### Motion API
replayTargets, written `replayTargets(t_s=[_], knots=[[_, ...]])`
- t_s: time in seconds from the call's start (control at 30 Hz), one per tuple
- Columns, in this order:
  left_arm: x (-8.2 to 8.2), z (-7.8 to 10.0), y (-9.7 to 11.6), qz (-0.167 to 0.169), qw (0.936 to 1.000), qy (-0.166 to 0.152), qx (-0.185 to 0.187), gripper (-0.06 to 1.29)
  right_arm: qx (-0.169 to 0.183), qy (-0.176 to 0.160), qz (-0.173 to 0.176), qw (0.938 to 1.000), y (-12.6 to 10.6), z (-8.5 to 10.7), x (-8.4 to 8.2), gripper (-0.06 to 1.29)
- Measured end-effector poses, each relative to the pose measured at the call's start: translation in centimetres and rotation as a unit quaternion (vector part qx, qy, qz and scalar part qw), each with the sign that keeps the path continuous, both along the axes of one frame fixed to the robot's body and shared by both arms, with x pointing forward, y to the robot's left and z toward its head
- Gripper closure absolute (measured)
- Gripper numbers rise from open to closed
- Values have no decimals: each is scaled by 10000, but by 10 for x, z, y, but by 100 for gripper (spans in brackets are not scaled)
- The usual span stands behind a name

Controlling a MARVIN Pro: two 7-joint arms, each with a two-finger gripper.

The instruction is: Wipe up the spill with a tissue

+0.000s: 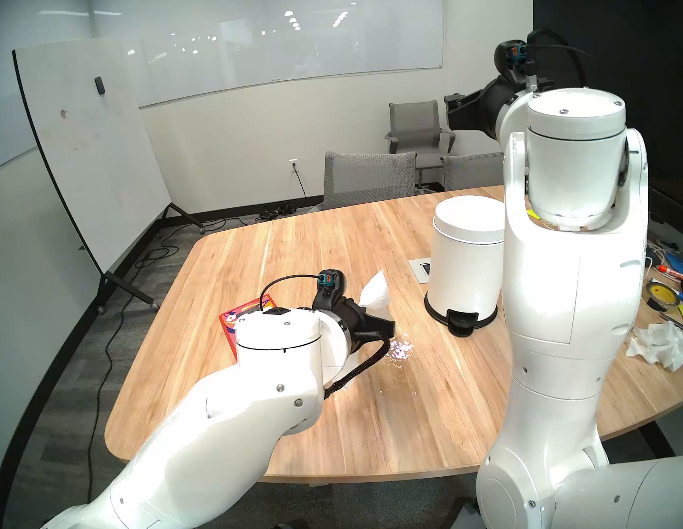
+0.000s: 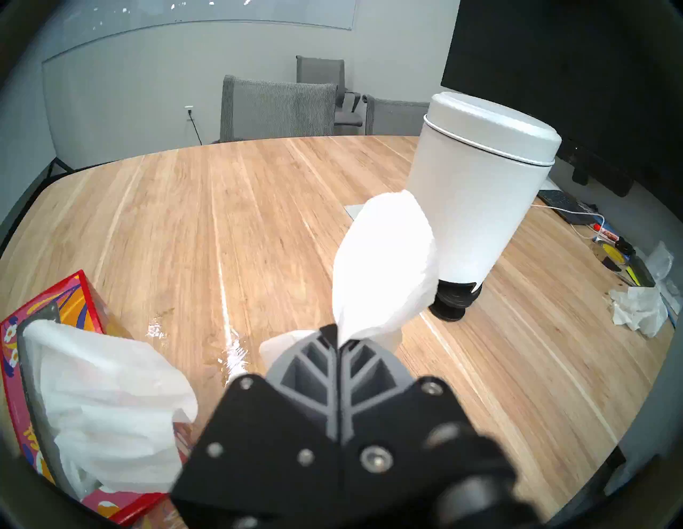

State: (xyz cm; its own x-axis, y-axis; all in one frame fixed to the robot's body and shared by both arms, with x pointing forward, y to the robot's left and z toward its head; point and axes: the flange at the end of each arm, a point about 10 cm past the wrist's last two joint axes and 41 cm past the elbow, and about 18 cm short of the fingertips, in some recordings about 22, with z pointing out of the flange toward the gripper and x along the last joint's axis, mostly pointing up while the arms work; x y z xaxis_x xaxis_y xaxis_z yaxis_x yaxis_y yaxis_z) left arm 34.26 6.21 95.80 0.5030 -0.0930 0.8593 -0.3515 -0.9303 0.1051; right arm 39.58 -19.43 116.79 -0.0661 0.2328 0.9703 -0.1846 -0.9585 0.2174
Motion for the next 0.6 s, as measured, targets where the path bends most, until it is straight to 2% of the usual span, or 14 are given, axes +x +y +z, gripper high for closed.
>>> replayTargets(t_s=[0.2, 0.43, 0.6], knots=[[0, 0, 0, -5, 10000, -3, -2, 125, -63, 58, 76, 9999, 0, -11, -16, 0], [0, 0, 0, -10, 10000, -8, -2, 125, -303, 131, 301, 9990, 6, -25, -40, 0], [0, 0, 0, -13, 10000, -12, -3, 125, -462, 266, 462, 9975, 10, -36, -50, 0]])
